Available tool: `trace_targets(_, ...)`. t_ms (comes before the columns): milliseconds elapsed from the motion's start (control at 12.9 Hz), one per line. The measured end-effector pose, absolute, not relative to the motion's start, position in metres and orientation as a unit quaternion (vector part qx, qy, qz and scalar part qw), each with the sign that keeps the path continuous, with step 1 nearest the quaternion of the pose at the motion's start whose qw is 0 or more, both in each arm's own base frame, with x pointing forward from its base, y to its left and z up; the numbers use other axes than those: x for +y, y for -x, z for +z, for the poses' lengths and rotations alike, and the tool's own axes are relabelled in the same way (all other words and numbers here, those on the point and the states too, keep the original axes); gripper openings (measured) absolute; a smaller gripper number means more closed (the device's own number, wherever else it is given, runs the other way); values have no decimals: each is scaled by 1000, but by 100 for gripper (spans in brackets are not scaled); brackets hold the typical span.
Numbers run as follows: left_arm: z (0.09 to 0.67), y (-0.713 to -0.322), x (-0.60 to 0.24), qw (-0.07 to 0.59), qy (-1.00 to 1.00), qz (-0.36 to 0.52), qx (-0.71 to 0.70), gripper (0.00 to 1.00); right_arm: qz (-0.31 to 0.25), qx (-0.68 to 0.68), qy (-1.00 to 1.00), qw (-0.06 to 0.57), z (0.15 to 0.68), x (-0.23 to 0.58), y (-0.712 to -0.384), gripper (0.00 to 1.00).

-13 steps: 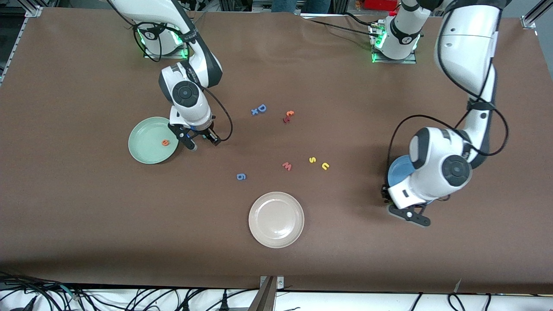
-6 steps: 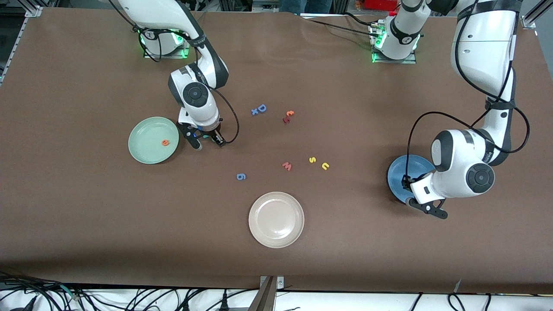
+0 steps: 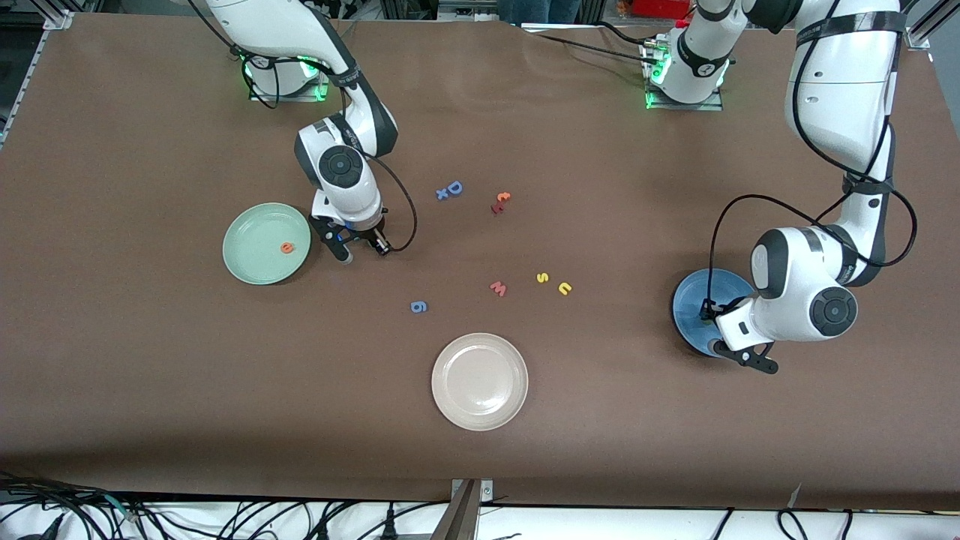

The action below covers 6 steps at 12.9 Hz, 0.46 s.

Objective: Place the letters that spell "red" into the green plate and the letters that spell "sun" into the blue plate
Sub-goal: 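Release the n onto the blue plate while the right gripper reaches the r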

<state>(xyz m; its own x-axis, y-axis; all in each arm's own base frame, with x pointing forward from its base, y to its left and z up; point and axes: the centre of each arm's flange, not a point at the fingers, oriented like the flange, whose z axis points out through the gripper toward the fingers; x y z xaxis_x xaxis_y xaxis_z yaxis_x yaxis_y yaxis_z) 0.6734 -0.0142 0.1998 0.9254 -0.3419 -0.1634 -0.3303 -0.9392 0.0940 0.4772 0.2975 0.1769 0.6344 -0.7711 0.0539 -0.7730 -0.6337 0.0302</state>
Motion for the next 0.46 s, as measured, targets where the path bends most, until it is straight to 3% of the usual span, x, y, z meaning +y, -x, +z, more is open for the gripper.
trace_targets(309, 231, -684, -49, 34, -979, -60, -194, 93, 21, -414, -910, 21, 181, 300, -481, 37)
trace_targets(386, 239, -684, -71, 34, -978, -54, -198, 100, 22, -405, -914, 18, 185, 301, -483, 37)
trace_targets(463, 244, -681, -96, 34, -979, -52, -194, 99, 24, -394, -919, 17, 189, 301, -486, 37)
